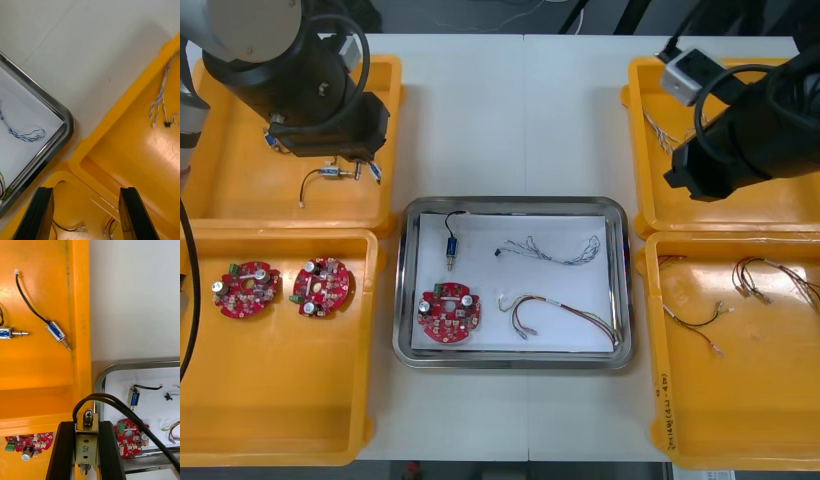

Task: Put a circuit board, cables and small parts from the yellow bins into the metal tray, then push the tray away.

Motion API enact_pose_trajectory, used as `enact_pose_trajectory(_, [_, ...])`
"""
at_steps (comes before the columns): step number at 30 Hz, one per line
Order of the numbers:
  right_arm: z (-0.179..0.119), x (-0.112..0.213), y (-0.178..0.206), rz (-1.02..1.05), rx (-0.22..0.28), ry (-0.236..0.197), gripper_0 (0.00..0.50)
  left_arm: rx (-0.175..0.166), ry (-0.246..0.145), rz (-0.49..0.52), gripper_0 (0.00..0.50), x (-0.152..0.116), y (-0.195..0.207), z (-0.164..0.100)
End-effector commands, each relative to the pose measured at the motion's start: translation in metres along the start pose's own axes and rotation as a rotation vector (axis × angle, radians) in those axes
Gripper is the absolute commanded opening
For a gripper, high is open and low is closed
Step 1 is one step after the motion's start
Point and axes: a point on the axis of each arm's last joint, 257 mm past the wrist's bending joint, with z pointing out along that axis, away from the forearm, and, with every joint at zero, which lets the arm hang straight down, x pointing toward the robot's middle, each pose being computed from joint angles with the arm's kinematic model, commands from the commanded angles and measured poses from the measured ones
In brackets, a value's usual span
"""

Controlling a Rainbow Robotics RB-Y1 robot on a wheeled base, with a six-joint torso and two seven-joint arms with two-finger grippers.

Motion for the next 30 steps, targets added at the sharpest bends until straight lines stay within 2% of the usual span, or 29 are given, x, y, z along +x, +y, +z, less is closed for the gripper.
enact_pose_trajectory(1, [-0.013,0.033,-0.039,0.173,0.071,0.015,0.5,0.034,-0.047,-0.055,0.0,-0.001,-0.031,-0.006])
enact_pose_trajectory(3, [-0.015,0.044,-0.048,0.207,0.084,0.026,0.5,0.045,-0.056,-0.055,0.0,-0.001,-0.039,-0.006])
enact_pose_trajectory(9, [-0.02,0.079,-0.073,0.303,0.118,0.059,0.5,0.074,-0.052,-0.066,0.0,0.003,-0.06,-0.001])
enact_pose_trajectory(10, [-0.02,0.095,-0.082,0.343,0.131,0.08,0.5,0.083,-0.051,-0.069,0.0,0.005,-0.069,0.001])
enact_pose_trajectory(13, [-0.021,0.11,-0.093,0.403,0.133,0.099,0.5,0.087,-0.056,-0.056,0.0,0.009,-0.081,0.003])
enact_pose_trajectory(17, [-0.021,0.122,-0.101,0.466,0.124,0.11,0.5,0.071,-0.045,-0.031,0.0,0.02,-0.098,0.013])
enact_pose_trajectory(19, [-0.021,0.126,-0.103,0.504,0.123,0.116,0.5,0.065,-0.037,-0.023,0.0,0.026,-0.102,0.018])
enact_pose_trajectory(22, [-0.019,0.133,-0.103,0.555,0.121,0.126,0.5,0.075,-0.004,-0.011,0.0,0.042,-0.111,0.028])
enact_pose_trajectory(25, [-0.017,0.138,-0.102,0.592,0.12,0.133,0.5,0.07,0.021,0.002,0.0,0.059,-0.112,0.038])
enact_pose_trajectory(30, [-0.014,0.15,-0.101,0.619,0.124,0.152,0.5,0.035,0.066,0.03,0.0,0.087,-0.109,0.057])
